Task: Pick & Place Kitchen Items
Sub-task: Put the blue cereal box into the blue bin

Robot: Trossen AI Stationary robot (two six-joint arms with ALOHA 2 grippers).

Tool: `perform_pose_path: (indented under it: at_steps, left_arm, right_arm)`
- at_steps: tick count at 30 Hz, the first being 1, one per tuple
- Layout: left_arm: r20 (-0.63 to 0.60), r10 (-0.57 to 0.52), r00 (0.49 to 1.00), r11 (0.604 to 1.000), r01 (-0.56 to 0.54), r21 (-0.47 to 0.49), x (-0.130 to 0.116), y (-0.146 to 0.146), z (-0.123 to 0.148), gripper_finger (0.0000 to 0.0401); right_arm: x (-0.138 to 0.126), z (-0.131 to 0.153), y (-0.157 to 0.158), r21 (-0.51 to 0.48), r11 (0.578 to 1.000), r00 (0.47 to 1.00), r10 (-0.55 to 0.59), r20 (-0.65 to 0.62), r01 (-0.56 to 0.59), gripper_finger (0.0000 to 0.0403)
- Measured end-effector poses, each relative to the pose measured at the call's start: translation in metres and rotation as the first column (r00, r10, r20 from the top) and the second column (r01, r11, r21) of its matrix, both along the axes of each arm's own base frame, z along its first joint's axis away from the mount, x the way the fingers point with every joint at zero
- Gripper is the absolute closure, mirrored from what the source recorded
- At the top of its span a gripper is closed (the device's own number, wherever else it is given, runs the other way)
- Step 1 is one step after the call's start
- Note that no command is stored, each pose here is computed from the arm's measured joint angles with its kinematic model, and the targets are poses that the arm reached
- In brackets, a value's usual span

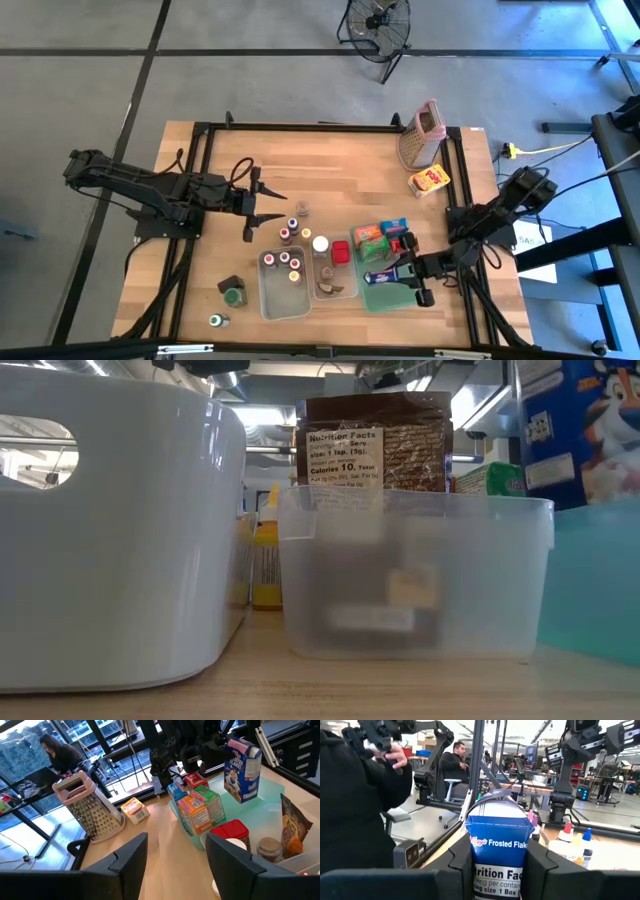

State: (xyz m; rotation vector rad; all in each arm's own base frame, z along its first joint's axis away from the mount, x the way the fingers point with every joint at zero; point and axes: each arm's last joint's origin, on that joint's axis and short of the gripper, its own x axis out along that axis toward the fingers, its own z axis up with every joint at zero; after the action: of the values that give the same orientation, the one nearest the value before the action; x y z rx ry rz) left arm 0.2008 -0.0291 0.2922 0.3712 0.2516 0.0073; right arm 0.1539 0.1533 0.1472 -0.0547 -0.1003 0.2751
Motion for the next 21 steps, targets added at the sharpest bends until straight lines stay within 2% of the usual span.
perform_pose_path:
  at_steps: [21]
  left_arm:
    - [-0.021,0.010,1.000,0.999,-0.010,-0.035,-0.0006,0.0001,-0.0022,0.0206]
  right_arm:
    - [0.0060,-0.0119,-0.0097,0.025,0.998,0.998,-0.048,-0.034,0.049,0.0296]
